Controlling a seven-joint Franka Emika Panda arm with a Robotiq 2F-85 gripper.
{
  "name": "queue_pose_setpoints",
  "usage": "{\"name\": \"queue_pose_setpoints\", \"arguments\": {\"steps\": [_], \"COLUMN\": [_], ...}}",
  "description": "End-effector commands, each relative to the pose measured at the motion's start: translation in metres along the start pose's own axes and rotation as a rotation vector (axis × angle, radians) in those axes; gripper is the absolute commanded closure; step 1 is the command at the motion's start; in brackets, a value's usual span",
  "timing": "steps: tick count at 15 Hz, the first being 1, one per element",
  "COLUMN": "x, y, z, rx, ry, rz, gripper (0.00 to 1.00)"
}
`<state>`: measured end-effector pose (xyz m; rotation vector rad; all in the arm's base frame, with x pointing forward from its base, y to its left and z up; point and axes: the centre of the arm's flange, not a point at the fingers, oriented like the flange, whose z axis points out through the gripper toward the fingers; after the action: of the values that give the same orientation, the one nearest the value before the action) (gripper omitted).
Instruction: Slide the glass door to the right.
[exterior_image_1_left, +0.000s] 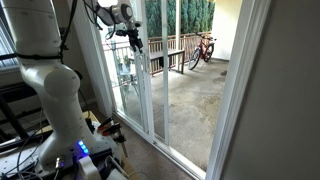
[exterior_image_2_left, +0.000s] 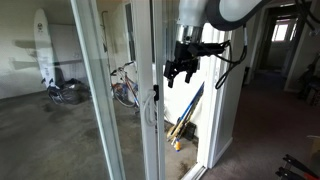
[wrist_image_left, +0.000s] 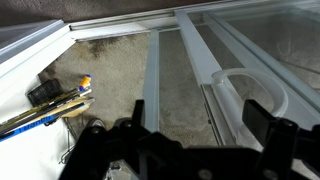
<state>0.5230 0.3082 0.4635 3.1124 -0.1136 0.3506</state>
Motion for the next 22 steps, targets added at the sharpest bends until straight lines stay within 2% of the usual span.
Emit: {"name": "queue_pose_setpoints", "arguments": {"steps": [1, 4, 7, 15, 22], "x": [0.017, 0.018, 0.014, 0.031, 0.055], "y": [-0.025, -0.040, -0.050, -0.069, -0.083], "z": [0.030, 0.039, 0.034, 0.050, 0.063], "rx": [-0.007, 0.030, 0.053, 0.033, 0.093], "ry": [0.018, -0.010, -0.001, 0.089, 0.126], "rz": [-0.051, -0.086, -0.123, -0.142, -0.143], "gripper": [0.00, 0.00, 0.00, 0.00, 0.00]}}
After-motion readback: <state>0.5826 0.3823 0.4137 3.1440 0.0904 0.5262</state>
